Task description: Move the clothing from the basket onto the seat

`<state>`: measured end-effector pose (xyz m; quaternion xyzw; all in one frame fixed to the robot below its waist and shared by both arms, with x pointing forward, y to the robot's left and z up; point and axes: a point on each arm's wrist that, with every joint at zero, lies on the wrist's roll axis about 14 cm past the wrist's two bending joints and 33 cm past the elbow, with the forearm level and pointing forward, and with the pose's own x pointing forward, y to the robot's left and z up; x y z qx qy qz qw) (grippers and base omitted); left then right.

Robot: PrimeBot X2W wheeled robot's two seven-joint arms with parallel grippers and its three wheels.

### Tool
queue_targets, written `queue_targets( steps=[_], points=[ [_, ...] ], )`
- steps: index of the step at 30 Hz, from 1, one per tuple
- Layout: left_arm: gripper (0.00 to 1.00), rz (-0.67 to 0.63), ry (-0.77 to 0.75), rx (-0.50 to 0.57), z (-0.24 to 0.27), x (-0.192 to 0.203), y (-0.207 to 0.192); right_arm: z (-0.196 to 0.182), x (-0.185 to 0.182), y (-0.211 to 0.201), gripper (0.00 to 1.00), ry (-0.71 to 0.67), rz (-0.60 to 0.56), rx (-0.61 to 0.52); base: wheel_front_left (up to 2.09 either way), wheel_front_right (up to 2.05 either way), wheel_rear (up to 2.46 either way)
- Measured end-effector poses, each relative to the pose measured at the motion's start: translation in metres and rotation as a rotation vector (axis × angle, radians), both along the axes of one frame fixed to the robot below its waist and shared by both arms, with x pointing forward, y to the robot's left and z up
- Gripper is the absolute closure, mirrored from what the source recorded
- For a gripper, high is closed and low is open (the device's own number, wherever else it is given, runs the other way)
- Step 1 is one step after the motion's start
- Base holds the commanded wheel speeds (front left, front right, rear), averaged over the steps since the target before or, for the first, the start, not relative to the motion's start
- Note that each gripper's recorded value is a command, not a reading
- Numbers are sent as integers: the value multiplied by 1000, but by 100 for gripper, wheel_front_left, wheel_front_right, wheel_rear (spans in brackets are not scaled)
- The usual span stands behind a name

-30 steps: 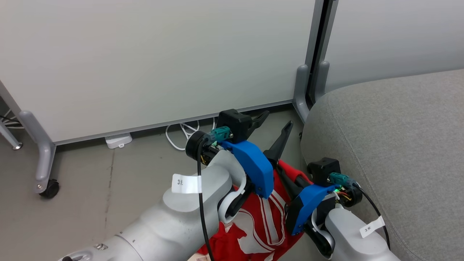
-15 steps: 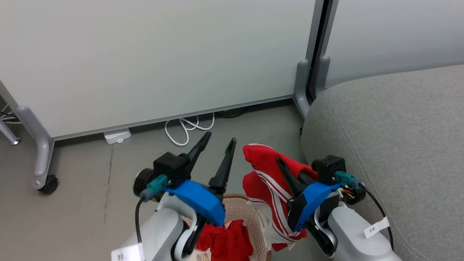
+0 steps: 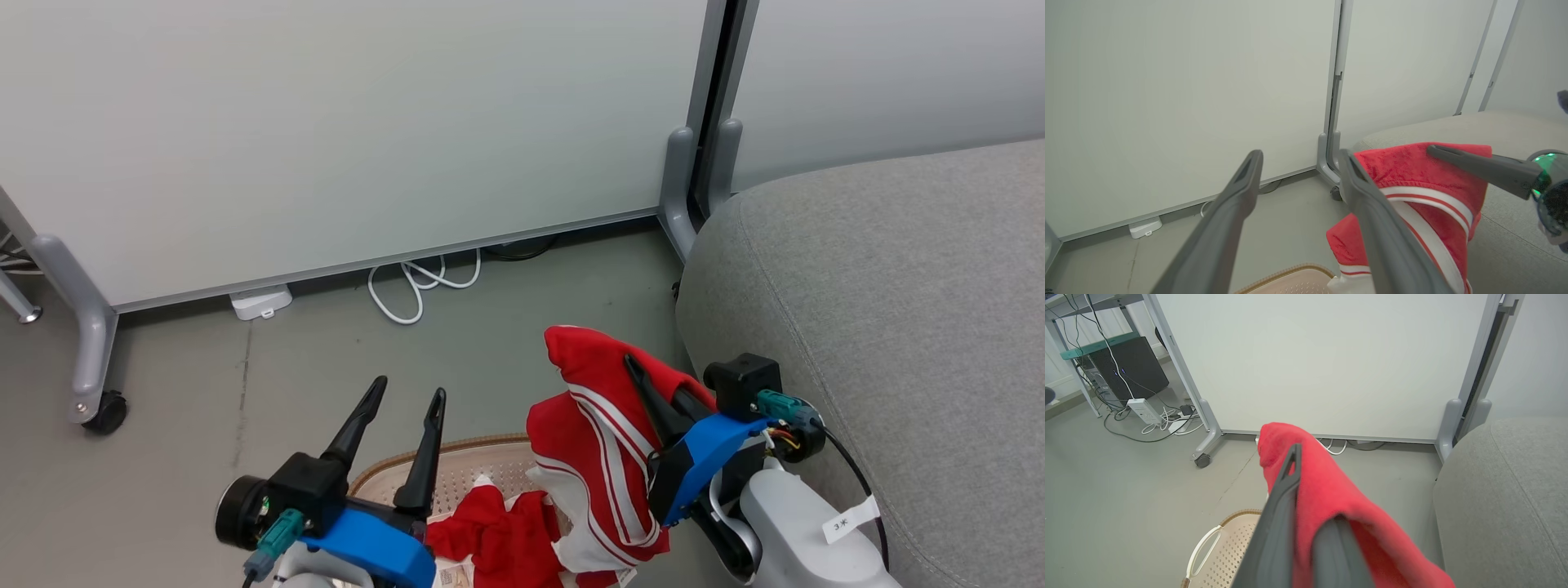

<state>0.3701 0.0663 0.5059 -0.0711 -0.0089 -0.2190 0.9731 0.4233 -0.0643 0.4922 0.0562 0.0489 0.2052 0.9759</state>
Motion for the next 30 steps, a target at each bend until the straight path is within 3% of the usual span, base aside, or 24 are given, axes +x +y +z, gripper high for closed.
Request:
queue_targets(
  steps=[14,30],
  points=[
    [0,36,35,-19,-17,-11,8,-3,-3,-9,100,4,-22,5,0,0,0],
    [0,-151,54,-25,-22,-5,-55,-3,-23,-77,100,-5,-206,12,0,0,0]
  ],
)
